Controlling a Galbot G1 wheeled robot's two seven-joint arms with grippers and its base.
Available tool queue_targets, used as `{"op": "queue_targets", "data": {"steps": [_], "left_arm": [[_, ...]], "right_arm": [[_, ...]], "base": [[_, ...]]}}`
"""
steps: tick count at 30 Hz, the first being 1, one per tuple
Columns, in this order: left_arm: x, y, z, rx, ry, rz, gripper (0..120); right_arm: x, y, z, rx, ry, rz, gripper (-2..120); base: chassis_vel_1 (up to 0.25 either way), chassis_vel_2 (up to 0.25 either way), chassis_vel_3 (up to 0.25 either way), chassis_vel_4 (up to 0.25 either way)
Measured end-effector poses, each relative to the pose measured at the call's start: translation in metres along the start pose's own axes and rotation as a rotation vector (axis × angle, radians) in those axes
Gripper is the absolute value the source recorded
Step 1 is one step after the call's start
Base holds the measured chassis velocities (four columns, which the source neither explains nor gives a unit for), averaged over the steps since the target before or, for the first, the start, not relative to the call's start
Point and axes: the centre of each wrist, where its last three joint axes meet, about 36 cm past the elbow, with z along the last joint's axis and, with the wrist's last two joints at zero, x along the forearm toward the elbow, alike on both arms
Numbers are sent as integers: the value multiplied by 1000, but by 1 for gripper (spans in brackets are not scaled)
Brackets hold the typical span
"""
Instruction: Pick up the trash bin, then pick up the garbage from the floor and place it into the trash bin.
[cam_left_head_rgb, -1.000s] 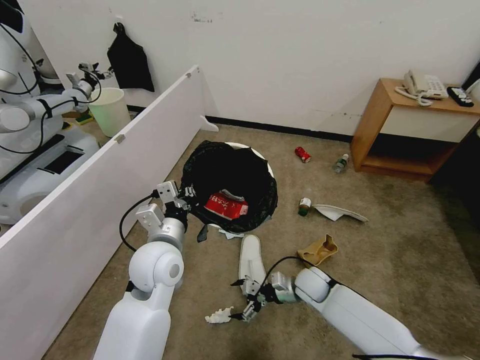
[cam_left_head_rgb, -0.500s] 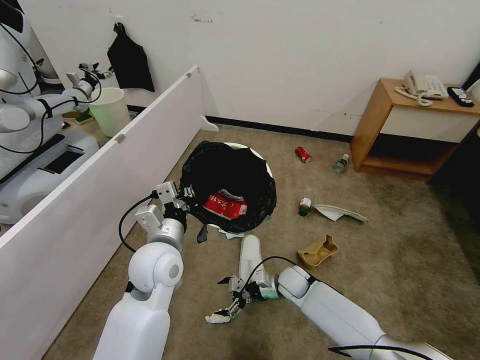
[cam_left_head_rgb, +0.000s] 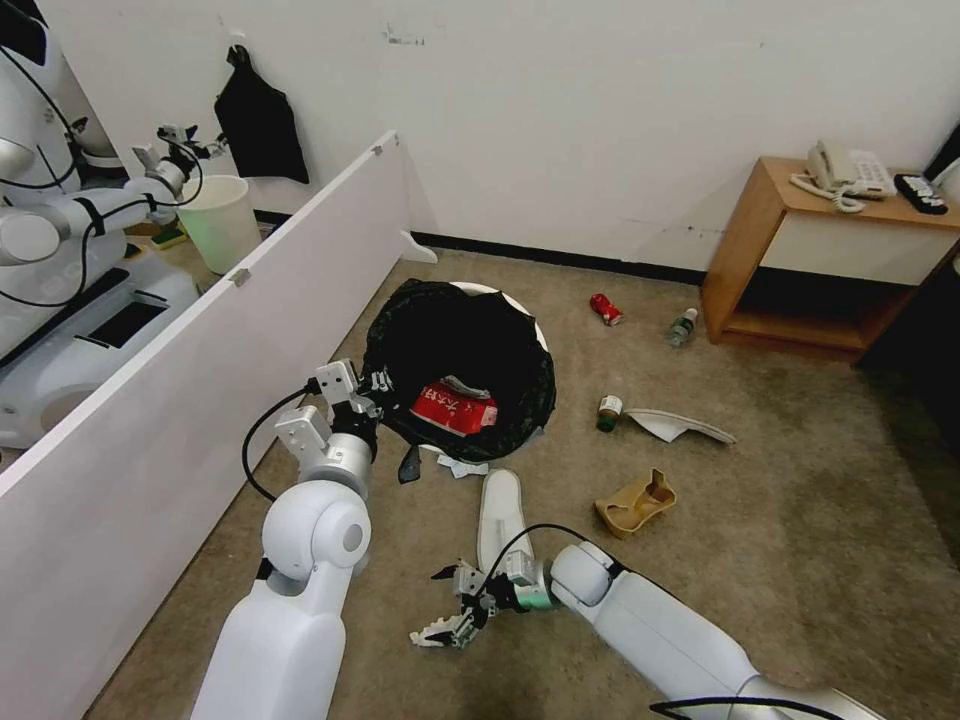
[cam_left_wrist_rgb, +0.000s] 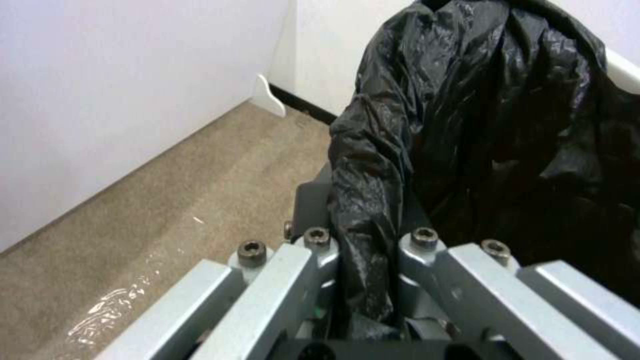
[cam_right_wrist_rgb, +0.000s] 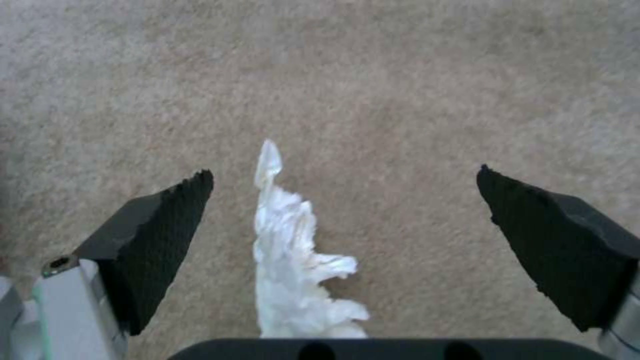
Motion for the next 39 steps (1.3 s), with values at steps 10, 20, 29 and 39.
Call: {"op": "queue_targets", "data": {"steps": [10, 20, 29, 39], "left_arm": [[1, -1, 1, 0, 1, -2, 4], [2, -1, 1, -1, -3, -2, 4], [3, -1, 1, -1, -1, -2, 4], [1, -2, 3, 0, 1, -2, 4]], "right_arm": [[1, 6, 13, -13, 13, -1, 100], [1, 10, 26, -32, 23, -36, 73], [2, 12, 32, -40, 19, -37, 42], [6, 6, 31, -39, 12, -26, 7]], "base": [[0, 0, 0, 0], [0, 0, 0, 0], [0, 0, 0, 0], [0, 0, 0, 0]]}}
